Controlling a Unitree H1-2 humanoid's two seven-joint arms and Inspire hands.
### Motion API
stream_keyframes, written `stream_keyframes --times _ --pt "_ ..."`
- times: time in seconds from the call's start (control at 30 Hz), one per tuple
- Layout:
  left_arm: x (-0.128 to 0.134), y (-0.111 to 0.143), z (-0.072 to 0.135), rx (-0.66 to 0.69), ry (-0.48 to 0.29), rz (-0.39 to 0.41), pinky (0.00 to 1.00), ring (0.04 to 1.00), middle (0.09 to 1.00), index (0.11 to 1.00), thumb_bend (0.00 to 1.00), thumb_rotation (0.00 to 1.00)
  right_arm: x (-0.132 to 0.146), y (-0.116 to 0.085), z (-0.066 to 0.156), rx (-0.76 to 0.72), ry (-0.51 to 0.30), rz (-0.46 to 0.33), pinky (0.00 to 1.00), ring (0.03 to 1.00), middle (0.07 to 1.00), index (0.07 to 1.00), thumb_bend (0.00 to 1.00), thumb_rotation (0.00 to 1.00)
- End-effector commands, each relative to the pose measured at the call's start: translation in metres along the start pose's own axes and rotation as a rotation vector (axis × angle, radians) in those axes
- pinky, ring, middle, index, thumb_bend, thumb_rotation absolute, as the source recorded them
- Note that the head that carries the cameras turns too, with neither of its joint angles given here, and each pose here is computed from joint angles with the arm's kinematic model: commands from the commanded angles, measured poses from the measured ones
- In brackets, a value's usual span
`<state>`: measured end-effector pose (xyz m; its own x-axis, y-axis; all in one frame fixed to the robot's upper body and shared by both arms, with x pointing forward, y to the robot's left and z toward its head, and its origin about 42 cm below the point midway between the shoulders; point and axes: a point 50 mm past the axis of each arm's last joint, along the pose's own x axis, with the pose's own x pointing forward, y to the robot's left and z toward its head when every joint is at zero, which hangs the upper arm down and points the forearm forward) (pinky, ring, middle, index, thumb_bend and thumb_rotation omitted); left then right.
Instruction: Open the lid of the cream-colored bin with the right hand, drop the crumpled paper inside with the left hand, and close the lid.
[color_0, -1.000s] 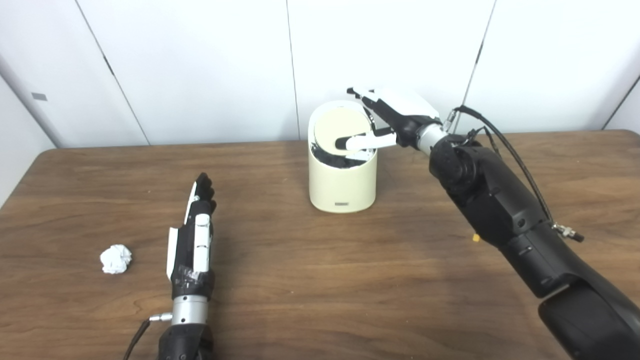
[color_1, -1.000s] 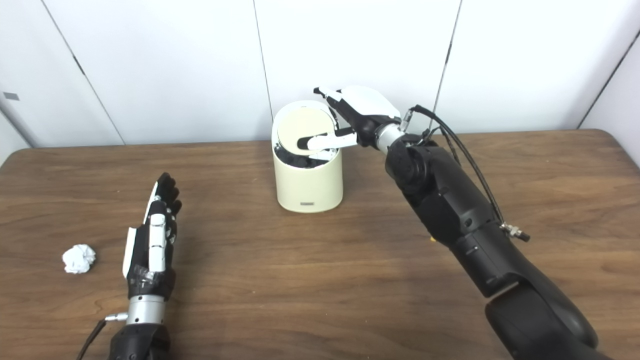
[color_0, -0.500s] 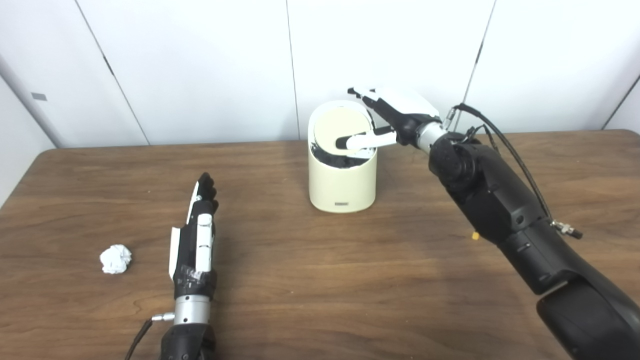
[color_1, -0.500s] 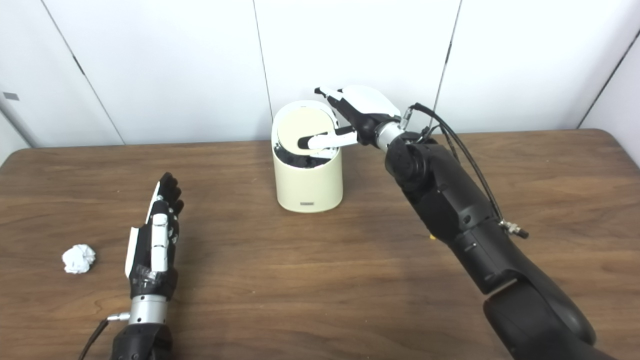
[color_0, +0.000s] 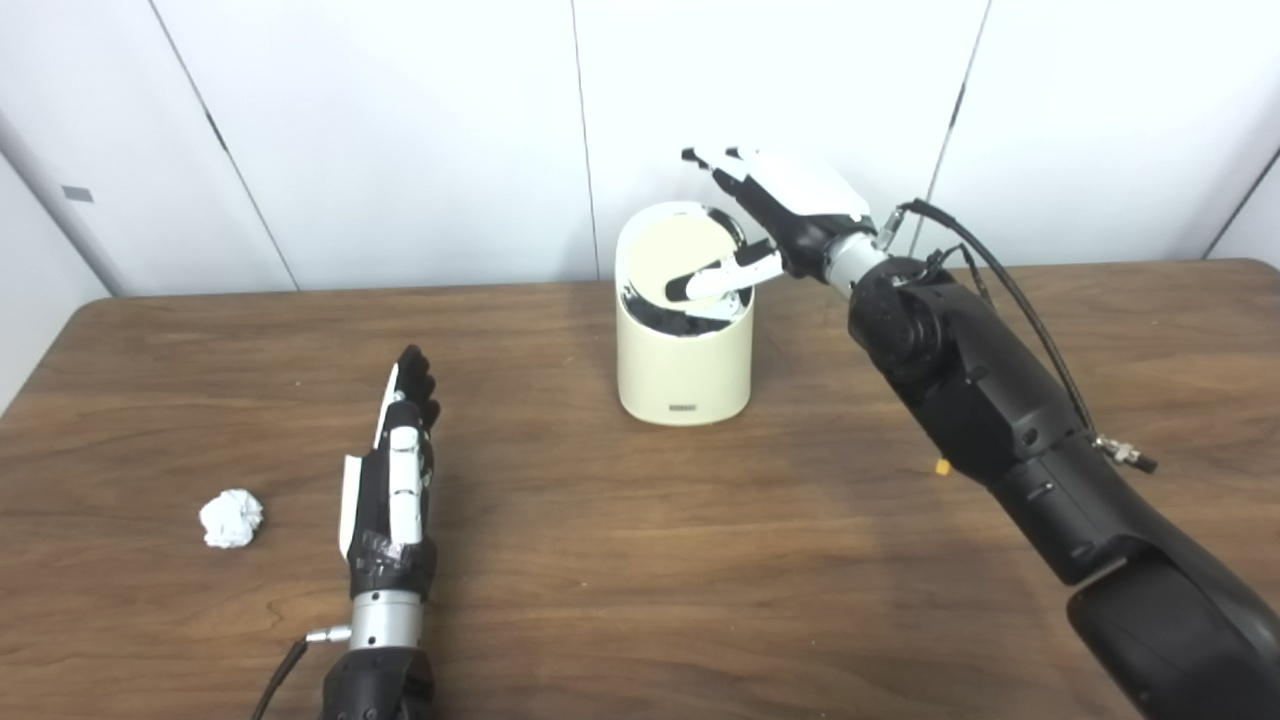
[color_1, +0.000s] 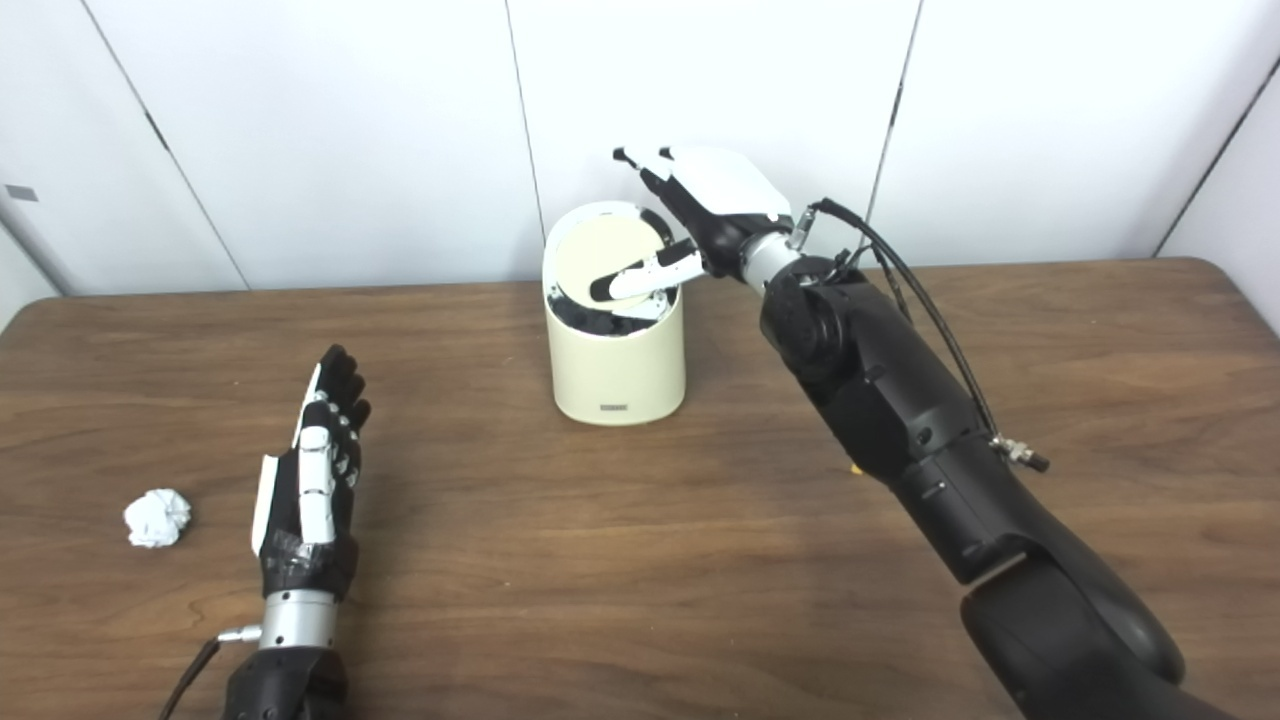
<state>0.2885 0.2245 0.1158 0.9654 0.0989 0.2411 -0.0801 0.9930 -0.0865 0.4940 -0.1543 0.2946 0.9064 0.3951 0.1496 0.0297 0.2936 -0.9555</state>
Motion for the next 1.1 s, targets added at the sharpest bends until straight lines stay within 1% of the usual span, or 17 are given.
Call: stream_keyframes --times 0.0,0.33,0.47,0.57,0.7,0.9,1.07 --pt "-0.019 -0.008 -0.018 -0.033 0.063 0.004 1.00 1.000 0.997 1.000 0.41 0.97 0.006 -0.017 0.001 -0.080 -0.012 -0.044 1.00 0.985 0.933 0.966 0.74 0.52" --pt "-0.019 -0.007 -0.018 -0.034 0.065 0.006 1.00 1.000 0.991 1.000 0.41 0.97 0.001 -0.015 -0.001 -0.182 -0.037 -0.093 1.00 1.000 0.956 0.969 0.77 0.41" --pt "-0.020 -0.007 -0.017 -0.037 0.064 0.002 1.00 1.000 0.996 1.000 0.41 0.97 -0.001 -0.014 -0.003 -0.206 -0.043 -0.095 0.99 1.000 0.951 0.968 0.77 0.39" --pt "-0.020 -0.007 -0.017 -0.041 0.066 0.006 1.00 1.000 0.995 1.000 0.40 0.96 -0.002 -0.013 -0.004 -0.199 -0.042 -0.089 0.99 0.998 0.947 0.965 0.77 0.39" --pt "-0.019 -0.006 -0.017 -0.044 0.067 0.007 1.00 1.000 0.994 1.000 0.41 0.97 -0.003 -0.012 -0.007 -0.176 -0.031 -0.071 1.00 0.993 0.947 0.965 0.79 0.44" --pt "-0.019 -0.006 -0.017 -0.037 0.066 0.011 1.00 1.000 0.987 1.000 0.40 0.97 -0.006 -0.009 -0.013 -0.164 -0.023 -0.054 0.98 0.983 0.942 0.963 0.80 0.48" --pt "-0.019 -0.007 -0.018 -0.041 0.065 0.011 1.00 1.000 0.986 1.000 0.42 0.94 -0.008 -0.007 -0.017 -0.171 -0.018 -0.046 0.97 0.983 0.940 0.959 0.81 0.46"
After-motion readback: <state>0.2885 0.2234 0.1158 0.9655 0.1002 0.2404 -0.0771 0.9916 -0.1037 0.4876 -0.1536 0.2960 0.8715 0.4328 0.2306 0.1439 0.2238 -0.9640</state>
